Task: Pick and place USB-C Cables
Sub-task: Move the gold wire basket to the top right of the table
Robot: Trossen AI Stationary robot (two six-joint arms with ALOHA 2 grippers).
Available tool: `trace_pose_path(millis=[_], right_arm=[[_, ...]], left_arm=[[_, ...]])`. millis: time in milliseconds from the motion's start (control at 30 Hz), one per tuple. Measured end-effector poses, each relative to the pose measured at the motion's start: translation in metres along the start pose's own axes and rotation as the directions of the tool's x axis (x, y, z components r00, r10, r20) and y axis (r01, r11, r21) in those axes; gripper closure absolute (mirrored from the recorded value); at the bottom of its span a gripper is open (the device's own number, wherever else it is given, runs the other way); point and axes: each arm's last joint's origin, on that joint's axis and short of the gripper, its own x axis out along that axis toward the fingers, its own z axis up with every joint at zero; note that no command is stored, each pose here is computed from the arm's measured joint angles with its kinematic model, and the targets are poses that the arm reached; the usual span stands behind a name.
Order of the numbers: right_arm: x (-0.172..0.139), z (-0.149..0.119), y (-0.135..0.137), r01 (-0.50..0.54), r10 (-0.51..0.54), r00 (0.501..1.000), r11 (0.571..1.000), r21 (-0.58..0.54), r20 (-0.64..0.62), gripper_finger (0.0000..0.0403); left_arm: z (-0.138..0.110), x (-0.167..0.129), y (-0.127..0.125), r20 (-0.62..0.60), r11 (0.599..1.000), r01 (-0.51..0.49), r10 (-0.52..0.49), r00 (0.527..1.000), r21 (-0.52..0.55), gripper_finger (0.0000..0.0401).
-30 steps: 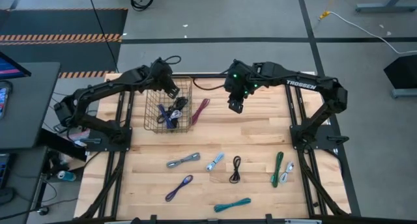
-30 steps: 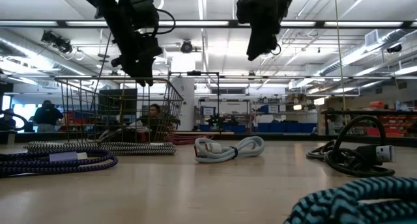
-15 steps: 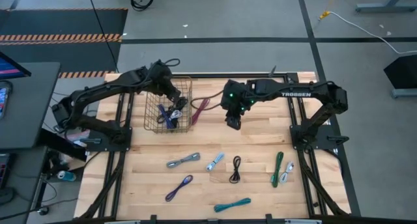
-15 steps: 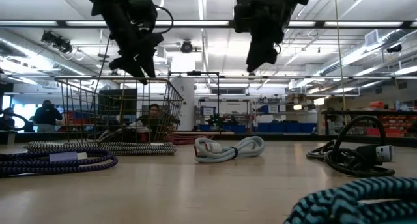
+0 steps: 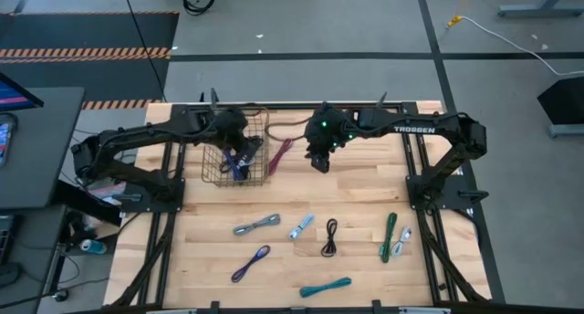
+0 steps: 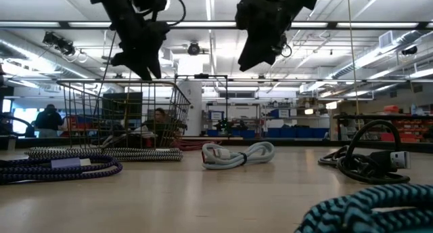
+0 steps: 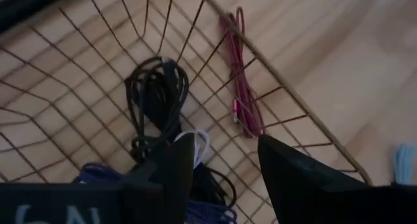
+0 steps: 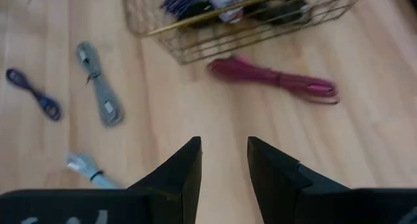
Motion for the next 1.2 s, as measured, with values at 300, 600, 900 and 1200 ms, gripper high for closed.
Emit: trace_pose_path(millis=[300, 600, 900, 1200], right_arm=[[-0.006, 0.004, -0.038, -0.025, 0.023, 0.999, 0.999, 0.048, 0.042, 0.0273], [0.038, -0.003, -0.071, -0.046, 0.051, 0.998, 0.994, 0.104, -0.043, 0.0273], [0.084, -0.006, -0.090, -0.097, 0.106, 0.991, 0.988, 0.119, -0.075, 0.0273], [0.099, 0.020, -0.120, -0.136, 0.145, 0.988, 0.978, 0.161, -0.051, 0.0273]], left_arm=[[0.007, -0.054, -0.017, 0.255, 1.000, -0.012, 0.011, 0.967, 0.002, 0.0225], [0.015, -0.117, -0.022, 0.441, 1.000, 0.006, -0.017, 0.897, 0.028, 0.0225], [0.010, -0.136, -0.026, 0.472, 0.997, 0.037, -0.068, 0.879, 0.075, 0.0225], [0.006, -0.141, -0.028, 0.477, 0.994, 0.056, -0.096, 0.873, 0.097, 0.0225]])
